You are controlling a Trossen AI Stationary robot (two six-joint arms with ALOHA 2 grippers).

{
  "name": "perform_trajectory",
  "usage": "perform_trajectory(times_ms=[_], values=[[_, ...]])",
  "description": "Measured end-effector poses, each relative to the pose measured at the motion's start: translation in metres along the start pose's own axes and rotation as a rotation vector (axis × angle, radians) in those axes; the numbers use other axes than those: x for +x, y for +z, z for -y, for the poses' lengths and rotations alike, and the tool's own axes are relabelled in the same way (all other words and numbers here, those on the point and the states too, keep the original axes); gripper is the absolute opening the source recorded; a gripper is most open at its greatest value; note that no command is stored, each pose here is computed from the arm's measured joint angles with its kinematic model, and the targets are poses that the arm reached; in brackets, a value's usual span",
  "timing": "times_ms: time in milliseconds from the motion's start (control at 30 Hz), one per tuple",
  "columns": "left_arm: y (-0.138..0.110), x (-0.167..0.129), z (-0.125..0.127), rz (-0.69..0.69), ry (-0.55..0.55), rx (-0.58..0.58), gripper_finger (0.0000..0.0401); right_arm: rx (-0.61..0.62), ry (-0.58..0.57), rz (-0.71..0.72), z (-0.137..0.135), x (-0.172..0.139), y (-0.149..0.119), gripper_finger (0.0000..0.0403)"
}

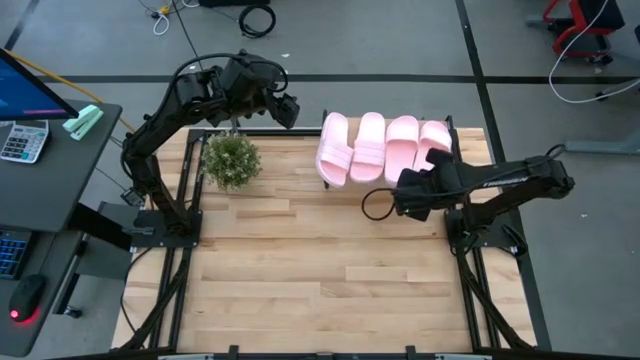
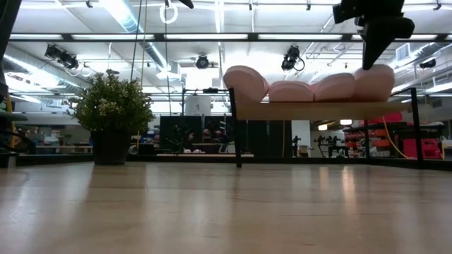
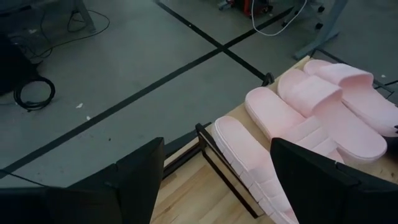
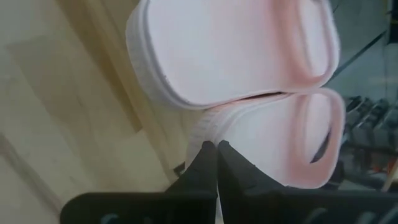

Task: Pick and place slides into the shelf
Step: Adjust the slides on the shelf

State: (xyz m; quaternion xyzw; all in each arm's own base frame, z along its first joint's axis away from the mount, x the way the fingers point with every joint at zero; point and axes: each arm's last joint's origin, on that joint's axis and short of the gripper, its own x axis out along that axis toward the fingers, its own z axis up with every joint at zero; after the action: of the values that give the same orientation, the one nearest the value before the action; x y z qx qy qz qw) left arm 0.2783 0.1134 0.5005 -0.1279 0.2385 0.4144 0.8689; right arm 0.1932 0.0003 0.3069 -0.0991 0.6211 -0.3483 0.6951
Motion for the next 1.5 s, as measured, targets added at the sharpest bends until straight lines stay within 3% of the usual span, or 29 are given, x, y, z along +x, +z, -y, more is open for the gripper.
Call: perform_trajectory(times_ms=[467, 700, 900, 1033, 1300, 1500], values=[[0.0, 0.0, 0.0, 0.002, 0.0, -0.001, 0.0298, -0.002, -0.078, 0.2, 0.008, -0.033, 0.007, 0.0001], [0.0, 0.0, 0.0, 0.003, 0.0, -0.001, 0.0298, 0.052, -0.052, 0.246, 0.018, -0.047, 0.012, 0.0001], [0.0, 0.0, 0.0, 0.003, 0.0, 0.0, 0.0298, -0.072, -0.034, 0.307, 0.017, -0.062, 0.01, 0.0001], [0.0, 0.0, 0.0, 0.003, 0.0, 0.001, 0.0298, -0.075, -0.059, 0.355, 0.015, -0.069, 0.008, 0.0001], [0.0, 0.0, 0.0, 0.003, 0.0, 0.002, 0.0298, 0.049, 0.0, 0.281, 0.022, -0.06, 0.013, 0.0001], [0.001, 0.0, 0.0, 0.006, -0.001, 0.0, 0.0298, 0.151, 0.119, 0.102, 0.046, -0.036, 0.023, 0.0022]])
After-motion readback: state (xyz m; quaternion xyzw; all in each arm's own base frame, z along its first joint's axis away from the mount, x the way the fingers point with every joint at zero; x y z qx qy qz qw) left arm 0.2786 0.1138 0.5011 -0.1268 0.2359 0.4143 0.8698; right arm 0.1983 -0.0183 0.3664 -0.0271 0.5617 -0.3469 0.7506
